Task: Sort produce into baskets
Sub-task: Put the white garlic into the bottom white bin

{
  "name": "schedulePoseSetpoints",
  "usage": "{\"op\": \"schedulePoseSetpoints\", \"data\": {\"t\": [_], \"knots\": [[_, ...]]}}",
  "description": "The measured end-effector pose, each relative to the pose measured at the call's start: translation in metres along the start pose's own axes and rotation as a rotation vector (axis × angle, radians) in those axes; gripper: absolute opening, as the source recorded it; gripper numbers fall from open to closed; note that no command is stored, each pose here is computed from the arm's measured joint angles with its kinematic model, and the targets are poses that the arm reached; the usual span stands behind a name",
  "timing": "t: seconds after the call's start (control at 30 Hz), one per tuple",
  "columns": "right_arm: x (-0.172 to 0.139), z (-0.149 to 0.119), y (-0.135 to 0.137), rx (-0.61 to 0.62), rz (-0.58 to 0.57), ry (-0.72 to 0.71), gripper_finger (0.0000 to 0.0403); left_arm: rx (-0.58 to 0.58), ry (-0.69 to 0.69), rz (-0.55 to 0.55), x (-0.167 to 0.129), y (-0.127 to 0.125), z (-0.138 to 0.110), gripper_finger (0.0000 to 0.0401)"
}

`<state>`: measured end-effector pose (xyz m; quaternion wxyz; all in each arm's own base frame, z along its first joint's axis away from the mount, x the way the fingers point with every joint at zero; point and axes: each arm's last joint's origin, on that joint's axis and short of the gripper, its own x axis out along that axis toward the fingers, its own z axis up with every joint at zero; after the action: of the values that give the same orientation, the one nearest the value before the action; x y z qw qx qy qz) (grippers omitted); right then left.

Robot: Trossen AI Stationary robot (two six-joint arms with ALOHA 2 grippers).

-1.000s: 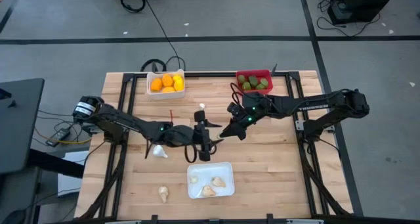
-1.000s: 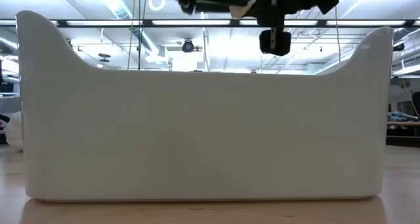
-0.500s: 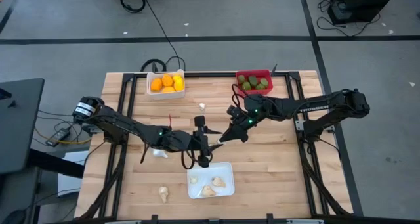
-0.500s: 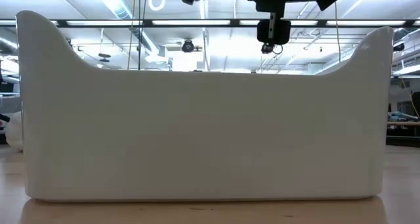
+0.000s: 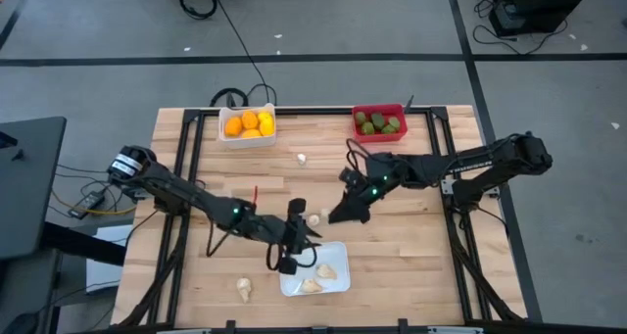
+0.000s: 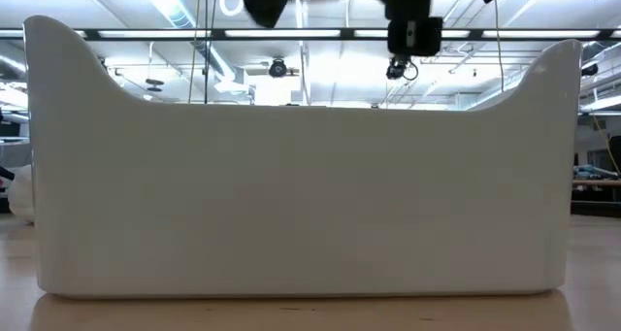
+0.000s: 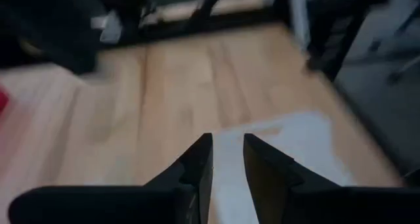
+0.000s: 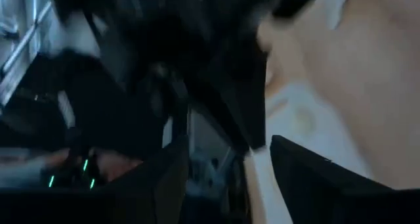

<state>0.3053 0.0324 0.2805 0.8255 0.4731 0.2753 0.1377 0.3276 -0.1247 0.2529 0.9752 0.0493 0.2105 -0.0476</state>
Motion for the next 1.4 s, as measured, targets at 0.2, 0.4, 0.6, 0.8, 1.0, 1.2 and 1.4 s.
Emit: {"op": "schedulePoseSetpoints", "data": {"t": [0.2, 0.4, 0.6, 0.8, 1.0, 1.2, 1.4], "knots": [[0.008, -0.017, 0.007, -0.028, 0.015, 0.080, 0.0229, -0.096, 0.013, -0.228, -0.007, -0.021, 0.001, 0.0083], [0.007, -0.022, -0.006, -0.056, -0.250, -0.047, 0.0227, -0.315, 0.122, -0.033, -0.008, -0.020, -0.011, 0.0078], [0.007, -0.026, -0.057, -0.134, -0.728, 0.013, 0.0226, -0.628, 0.272, 0.214, -0.012, -0.007, -0.032, 0.0080], [-0.017, -0.041, -0.108, 0.031, -1.241, 0.241, 0.0224, -0.817, 0.365, 0.155, -0.013, -0.011, -0.036, 0.0107], [-0.024, -0.040, -0.120, 0.058, -1.358, 0.284, 0.0224, -0.833, 0.368, 0.148, -0.013, -0.012, -0.036, 0.0138], [-0.022, -0.042, -0.130, 0.143, -1.340, 0.317, 0.0222, -0.837, 0.368, 0.138, -0.013, -0.011, -0.036, 0.0144], [-0.023, -0.049, -0.139, 0.218, -1.302, 0.322, 0.0175, -0.850, 0.419, 0.083, -0.013, -0.012, -0.037, 0.0143]]}}
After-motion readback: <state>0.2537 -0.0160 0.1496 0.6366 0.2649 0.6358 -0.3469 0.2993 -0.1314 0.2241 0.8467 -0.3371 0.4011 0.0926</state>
